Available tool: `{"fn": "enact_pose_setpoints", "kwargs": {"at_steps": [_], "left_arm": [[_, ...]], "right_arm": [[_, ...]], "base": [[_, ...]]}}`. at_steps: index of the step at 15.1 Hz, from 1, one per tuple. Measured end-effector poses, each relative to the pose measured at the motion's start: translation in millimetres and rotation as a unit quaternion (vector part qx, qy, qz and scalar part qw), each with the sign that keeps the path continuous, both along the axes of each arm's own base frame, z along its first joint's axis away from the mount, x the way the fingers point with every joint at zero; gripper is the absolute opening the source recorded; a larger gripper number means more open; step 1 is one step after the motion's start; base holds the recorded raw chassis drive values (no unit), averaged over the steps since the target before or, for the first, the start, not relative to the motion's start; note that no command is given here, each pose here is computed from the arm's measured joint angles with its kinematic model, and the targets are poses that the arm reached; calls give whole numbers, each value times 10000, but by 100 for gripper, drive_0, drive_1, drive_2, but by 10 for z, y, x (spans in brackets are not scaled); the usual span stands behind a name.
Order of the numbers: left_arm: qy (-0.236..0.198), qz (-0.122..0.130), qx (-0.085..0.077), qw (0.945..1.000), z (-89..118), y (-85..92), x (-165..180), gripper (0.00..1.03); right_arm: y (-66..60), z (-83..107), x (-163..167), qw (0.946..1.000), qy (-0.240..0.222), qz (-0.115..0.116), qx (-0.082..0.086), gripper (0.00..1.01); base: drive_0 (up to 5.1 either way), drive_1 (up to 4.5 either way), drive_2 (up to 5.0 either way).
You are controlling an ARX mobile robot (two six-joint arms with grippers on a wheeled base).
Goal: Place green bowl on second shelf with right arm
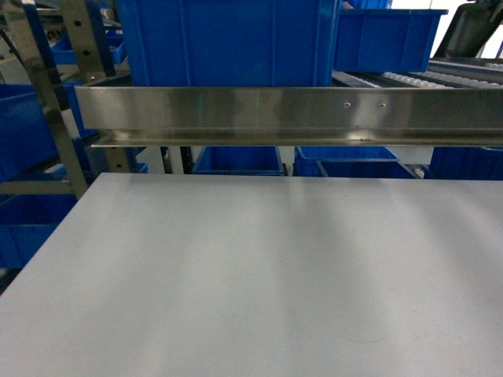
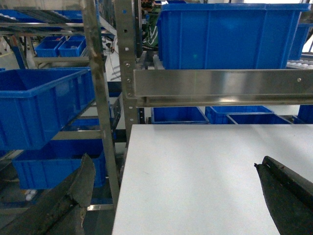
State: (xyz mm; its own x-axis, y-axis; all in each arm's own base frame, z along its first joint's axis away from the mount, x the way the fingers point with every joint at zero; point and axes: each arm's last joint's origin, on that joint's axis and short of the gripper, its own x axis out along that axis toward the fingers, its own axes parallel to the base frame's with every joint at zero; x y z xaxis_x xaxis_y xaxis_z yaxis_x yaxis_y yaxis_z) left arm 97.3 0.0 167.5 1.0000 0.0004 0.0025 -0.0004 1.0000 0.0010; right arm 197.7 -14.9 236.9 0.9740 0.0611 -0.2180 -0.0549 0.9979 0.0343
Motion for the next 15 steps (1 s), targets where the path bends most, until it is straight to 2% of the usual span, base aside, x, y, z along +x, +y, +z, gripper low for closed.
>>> {"fn": "enact_pose_setpoints", "kwargs": {"at_steps": [15], "left_arm": [[2,0,0,10000,0,0,0,98]], "right_arm": [[1,0,-2,10000,-11,6,0,2]], "base": [[-493,242,242]]}}
